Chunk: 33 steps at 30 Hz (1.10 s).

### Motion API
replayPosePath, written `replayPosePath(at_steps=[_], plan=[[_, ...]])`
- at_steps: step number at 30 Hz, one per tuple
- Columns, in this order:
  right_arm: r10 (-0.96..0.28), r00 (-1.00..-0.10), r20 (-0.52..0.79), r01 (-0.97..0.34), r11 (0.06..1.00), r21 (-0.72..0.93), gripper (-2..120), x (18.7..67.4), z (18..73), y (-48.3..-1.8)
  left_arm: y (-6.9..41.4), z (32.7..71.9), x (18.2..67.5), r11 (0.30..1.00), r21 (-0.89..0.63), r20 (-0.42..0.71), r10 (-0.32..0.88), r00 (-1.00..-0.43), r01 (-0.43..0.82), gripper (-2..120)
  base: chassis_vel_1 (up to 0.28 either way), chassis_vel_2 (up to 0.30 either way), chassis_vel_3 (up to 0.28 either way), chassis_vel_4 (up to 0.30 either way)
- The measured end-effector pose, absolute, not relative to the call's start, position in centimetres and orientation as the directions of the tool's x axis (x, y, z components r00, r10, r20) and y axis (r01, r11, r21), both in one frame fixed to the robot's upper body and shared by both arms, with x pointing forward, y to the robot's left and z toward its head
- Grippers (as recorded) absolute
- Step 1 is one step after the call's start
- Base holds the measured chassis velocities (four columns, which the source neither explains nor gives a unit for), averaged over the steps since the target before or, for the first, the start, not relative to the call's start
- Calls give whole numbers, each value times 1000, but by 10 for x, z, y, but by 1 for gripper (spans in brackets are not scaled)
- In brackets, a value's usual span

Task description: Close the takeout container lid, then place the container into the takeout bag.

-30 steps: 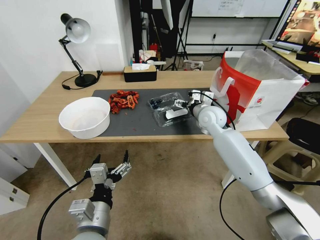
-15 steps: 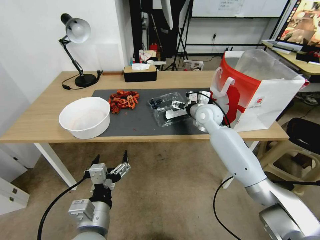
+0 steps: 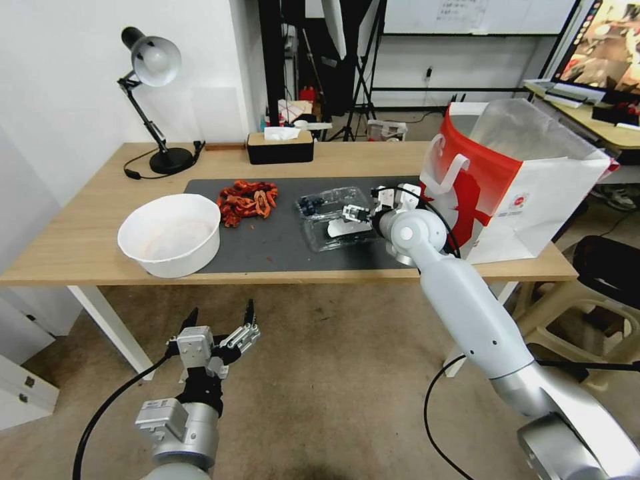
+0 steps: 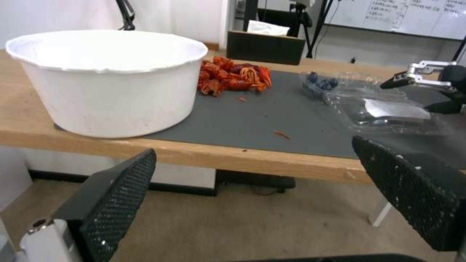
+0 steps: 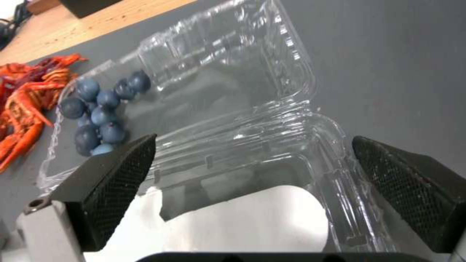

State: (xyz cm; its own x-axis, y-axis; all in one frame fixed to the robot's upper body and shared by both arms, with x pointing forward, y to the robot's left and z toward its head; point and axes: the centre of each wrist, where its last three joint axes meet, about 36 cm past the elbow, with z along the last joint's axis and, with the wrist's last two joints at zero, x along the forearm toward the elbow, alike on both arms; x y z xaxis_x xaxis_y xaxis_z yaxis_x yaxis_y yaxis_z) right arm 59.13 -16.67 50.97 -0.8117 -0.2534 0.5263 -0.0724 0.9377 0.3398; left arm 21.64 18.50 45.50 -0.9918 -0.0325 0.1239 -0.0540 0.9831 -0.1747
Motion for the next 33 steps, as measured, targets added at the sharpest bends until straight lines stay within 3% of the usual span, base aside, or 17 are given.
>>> replayPosePath(at_steps=[33], plan=[[-364, -770, 525, -129, 893, 430, 100, 571, 528, -135, 186, 449, 220, 984, -169, 132, -27, -991, -49, 100, 0, 0, 0, 0]])
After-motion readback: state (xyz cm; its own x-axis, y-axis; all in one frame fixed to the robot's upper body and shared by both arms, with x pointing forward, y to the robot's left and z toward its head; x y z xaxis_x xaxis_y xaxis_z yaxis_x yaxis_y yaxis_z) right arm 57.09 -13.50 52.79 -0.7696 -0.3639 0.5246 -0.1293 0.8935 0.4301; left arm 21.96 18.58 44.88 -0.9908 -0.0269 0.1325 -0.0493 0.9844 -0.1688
